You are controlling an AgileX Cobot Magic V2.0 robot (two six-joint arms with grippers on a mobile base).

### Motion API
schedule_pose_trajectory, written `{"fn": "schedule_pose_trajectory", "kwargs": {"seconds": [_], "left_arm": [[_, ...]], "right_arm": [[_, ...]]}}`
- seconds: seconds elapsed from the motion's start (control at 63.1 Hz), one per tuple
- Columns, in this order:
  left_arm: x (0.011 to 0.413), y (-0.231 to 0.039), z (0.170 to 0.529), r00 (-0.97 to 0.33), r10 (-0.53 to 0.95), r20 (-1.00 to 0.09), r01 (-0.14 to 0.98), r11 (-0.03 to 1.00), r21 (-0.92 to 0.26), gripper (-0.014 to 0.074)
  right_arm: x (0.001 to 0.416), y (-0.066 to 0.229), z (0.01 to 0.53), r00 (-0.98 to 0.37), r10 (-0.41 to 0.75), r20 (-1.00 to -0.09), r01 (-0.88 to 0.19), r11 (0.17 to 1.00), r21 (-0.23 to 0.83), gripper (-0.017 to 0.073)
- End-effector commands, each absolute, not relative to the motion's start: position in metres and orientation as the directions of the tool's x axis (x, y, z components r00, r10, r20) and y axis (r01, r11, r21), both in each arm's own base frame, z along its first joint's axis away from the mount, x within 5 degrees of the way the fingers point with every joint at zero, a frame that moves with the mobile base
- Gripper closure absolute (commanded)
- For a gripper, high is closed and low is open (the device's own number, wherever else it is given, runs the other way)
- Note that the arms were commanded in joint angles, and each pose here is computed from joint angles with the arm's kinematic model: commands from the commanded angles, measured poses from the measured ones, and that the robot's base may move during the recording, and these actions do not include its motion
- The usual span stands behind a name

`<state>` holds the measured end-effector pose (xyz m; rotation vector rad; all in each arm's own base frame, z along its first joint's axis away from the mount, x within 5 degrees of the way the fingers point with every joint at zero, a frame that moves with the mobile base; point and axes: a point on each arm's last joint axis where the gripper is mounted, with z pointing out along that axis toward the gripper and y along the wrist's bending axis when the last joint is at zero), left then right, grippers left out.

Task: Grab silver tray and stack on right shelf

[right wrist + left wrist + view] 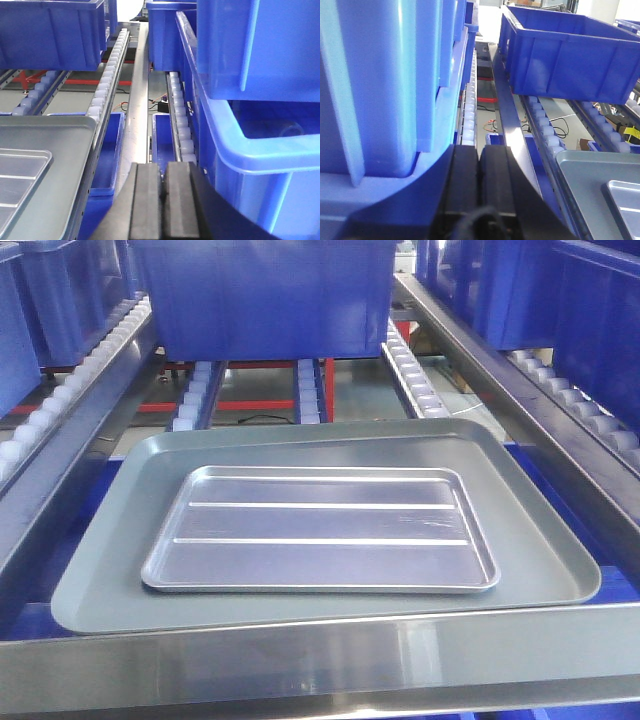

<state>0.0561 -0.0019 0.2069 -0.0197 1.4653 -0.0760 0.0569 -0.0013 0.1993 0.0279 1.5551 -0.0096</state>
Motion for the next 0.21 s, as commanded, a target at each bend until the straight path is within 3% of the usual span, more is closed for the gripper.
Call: {"fn": "schedule_pose_trajectory", "kwargs": {"seconds": [0.0,0.19], "left_arm": [[0.0549,-0.0022,0.2087,0.178,-0.067,-0.982,0.05,0.997,-0.059,0.0685],[0.0549,-0.0022,0.2087,0.178,-0.067,-0.982,0.05,0.997,-0.059,0.0685]], "right_arm": [[0.0534,-0.0018,0.2153,0.15,0.004,-0.989,0.032,0.999,0.009,0.0503],[0.0534,-0.0018,0.2153,0.15,0.004,-0.989,0.032,0.999,0.009,0.0503]]}}
